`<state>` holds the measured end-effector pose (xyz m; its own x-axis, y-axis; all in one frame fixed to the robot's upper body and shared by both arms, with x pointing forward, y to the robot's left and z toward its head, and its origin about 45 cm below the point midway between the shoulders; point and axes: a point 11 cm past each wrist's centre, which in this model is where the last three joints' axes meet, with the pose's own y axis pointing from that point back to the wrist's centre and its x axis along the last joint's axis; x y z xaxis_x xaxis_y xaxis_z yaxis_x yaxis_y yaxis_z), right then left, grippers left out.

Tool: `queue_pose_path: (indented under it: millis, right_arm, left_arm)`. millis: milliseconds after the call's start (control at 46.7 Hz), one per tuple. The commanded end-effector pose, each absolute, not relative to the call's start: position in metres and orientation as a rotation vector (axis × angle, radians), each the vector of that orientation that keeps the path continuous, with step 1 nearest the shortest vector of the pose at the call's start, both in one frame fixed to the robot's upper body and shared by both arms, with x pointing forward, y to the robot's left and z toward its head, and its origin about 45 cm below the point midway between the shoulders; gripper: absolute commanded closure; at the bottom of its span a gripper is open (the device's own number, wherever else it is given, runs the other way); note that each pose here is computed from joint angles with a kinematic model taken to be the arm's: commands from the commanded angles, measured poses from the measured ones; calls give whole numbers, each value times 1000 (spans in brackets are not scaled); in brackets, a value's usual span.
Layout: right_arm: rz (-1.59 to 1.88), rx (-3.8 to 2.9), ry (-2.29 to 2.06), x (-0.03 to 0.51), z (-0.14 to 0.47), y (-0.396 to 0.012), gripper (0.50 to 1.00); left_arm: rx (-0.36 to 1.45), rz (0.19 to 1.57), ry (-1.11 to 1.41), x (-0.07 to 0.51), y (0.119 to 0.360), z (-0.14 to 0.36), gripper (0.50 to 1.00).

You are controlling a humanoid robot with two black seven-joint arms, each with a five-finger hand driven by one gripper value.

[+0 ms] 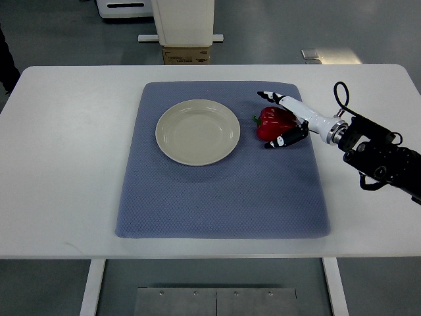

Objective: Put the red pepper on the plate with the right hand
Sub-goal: 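Lift the red pepper with the right hand and carry it over the plate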

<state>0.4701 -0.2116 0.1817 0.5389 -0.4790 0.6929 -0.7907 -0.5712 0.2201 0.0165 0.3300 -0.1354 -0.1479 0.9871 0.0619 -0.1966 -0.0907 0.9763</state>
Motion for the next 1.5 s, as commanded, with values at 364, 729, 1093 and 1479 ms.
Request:
queue_pose_path:
  millis: [364,729,1093,1479]
  right_arm:
    - [789,2239,-1007,469,178,-214,643]
    - [757,2214,-1006,470,175,-216,983]
    - [737,2219,-1093,489,207,-215,1000]
    - [807,2296,-1110,513,273,-184,1000]
  left_arm:
    - [1040,1459,1117,17,330,-135,500]
    - [1040,1459,1117,17,330,-135,500]
    - [1041,1459,1119,16,330,-135,500]
    - [1040,1459,1117,17,330,-135,500]
